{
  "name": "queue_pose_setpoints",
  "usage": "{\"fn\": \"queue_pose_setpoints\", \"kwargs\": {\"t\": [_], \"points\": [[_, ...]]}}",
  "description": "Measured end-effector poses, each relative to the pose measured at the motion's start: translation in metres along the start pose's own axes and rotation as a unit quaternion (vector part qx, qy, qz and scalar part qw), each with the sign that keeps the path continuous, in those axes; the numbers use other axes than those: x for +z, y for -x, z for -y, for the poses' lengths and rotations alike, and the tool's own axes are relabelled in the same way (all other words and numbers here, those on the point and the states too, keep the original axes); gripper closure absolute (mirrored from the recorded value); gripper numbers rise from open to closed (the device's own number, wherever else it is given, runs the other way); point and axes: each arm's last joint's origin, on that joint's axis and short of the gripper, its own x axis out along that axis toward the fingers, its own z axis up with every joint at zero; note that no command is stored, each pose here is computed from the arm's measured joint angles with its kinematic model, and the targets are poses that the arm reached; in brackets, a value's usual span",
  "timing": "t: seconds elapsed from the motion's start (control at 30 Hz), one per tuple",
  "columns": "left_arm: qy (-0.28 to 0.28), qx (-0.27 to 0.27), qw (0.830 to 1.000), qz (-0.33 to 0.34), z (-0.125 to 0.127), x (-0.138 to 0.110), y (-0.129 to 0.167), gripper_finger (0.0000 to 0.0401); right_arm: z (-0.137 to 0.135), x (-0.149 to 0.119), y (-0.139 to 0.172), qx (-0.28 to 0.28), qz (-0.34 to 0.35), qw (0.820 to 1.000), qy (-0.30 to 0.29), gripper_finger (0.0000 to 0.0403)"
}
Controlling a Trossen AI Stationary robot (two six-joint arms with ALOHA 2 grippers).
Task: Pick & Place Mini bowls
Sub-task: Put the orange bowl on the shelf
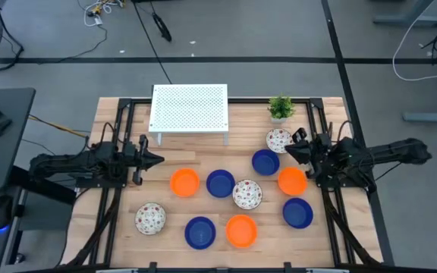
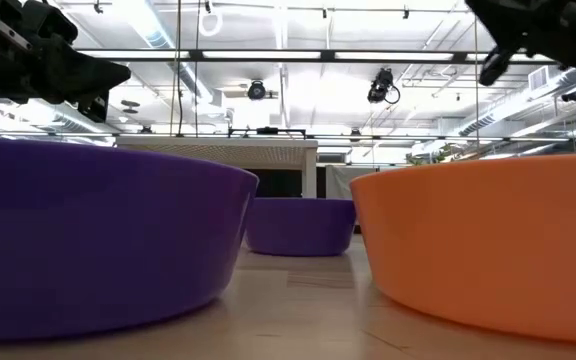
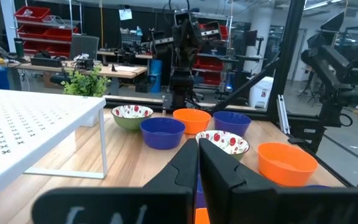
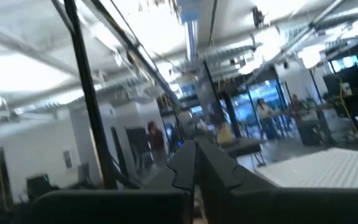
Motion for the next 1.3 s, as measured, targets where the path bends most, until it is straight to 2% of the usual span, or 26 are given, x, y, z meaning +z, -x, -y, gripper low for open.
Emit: {"fn": "queue_pose_setpoints", "kwargs": {"t": [0.17, 0.3, 0.37, 0.47, 0.57, 0.7, 0.9, 1.0, 1.17, 1.3], "points": [[0.011, 0.000, 1.000, 0.000, 0.000, 0.000, 0.000, 0.0383, -0.003, 0.006, -0.038, -0.017, -0.088, 0.995, 0.047, 0.0380], [0.046, -0.003, 0.999, 0.004, 0.000, 0.001, 0.000, 0.0383, -0.004, 0.003, -0.068, -0.026, -0.198, 0.974, 0.107, 0.0380], [0.045, 0.007, 0.998, 0.043, 0.000, 0.008, 0.000, 0.0383, -0.003, -0.001, -0.080, -0.028, -0.243, 0.961, 0.126, 0.0379], [0.004, -0.020, 0.993, 0.116, 0.004, 0.023, 0.001, 0.0383, -0.002, -0.008, -0.091, -0.026, -0.287, 0.946, 0.146, 0.0371], [-0.034, -0.007, 0.993, 0.110, 0.007, 0.033, -0.003, 0.0383, -0.001, -0.013, -0.097, -0.024, -0.304, 0.939, 0.159, 0.0357], [-0.060, 0.046, 0.996, 0.036, 0.012, 0.053, -0.020, 0.0380, 0.001, -0.022, -0.097, -0.024, -0.330, 0.929, 0.165, 0.0336], [-0.102, 0.059, 0.987, -0.107, 0.033, 0.092, -0.071, 0.0352, 0.004, -0.036, -0.098, -0.027, -0.364, 0.917, 0.162, 0.0308], [-0.114, 0.073, 0.970, -0.202, 0.044, 0.104, -0.099, 0.0328, 0.005, -0.043, -0.099, -0.023, -0.378, 0.911, 0.163, 0.0296], [-0.081, 0.064, 0.937, -0.333, 0.064, 0.118, -0.139, 0.0273, 0.008, -0.056, -0.101, -0.027, -0.399, 0.904, 0.152, 0.0281], [-0.039, 0.050, 0.890, -0.452, 0.081, 0.109, -0.162, 0.0220, 0.007, -0.063, -0.102, -0.029, -0.409, 0.902, 0.138, 0.0274]]}}
